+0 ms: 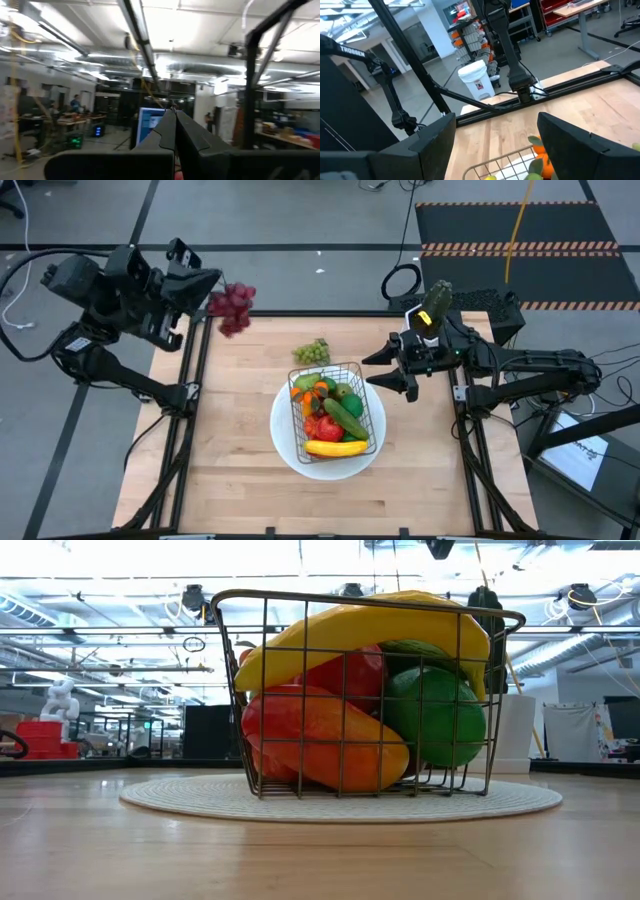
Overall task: Build produce basket
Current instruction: Put the red grapes into the wire basket
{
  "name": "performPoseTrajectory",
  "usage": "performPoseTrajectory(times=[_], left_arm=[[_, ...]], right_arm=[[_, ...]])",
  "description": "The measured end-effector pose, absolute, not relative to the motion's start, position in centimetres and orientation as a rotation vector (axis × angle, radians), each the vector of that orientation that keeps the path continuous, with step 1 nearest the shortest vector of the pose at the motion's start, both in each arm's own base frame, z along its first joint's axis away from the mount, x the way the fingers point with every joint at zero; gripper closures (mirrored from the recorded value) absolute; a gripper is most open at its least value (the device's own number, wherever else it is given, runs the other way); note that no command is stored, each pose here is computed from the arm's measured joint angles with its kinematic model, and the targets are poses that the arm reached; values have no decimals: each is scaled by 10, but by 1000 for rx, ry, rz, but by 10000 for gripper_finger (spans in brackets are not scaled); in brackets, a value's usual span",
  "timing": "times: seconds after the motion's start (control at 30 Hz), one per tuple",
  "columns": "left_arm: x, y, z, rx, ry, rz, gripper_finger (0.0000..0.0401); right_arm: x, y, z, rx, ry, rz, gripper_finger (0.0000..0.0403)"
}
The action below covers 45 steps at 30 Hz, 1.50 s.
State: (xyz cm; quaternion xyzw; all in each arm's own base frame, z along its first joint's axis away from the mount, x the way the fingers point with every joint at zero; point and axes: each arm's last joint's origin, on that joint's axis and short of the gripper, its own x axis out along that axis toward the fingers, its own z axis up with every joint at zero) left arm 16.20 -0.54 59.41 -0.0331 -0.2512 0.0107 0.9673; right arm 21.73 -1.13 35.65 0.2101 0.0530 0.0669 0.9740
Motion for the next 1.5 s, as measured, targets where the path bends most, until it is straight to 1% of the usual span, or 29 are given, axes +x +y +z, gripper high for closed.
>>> performPoseTrajectory(times=[0.27,0.4,0.57,0.73,1.07,1.5], left_arm=[[162,-15,594,-67,-500,-145,401],[161,-23,593,-73,-496,-220,401],[160,-30,593,-80,-496,-266,401],[161,-36,593,-60,-496,-292,401],[162,-40,591,-44,-479,-309,400],[163,-39,588,-64,-444,-285,400]], right_arm=[[216,-12,358,426,91,110,129],[217,-13,359,483,76,71,129],[217,-11,361,567,43,10,129],[217,4,364,559,-6,-30,129],[216,32,364,529,-41,-133,129],[226,69,359,599,-73,-109,129]])
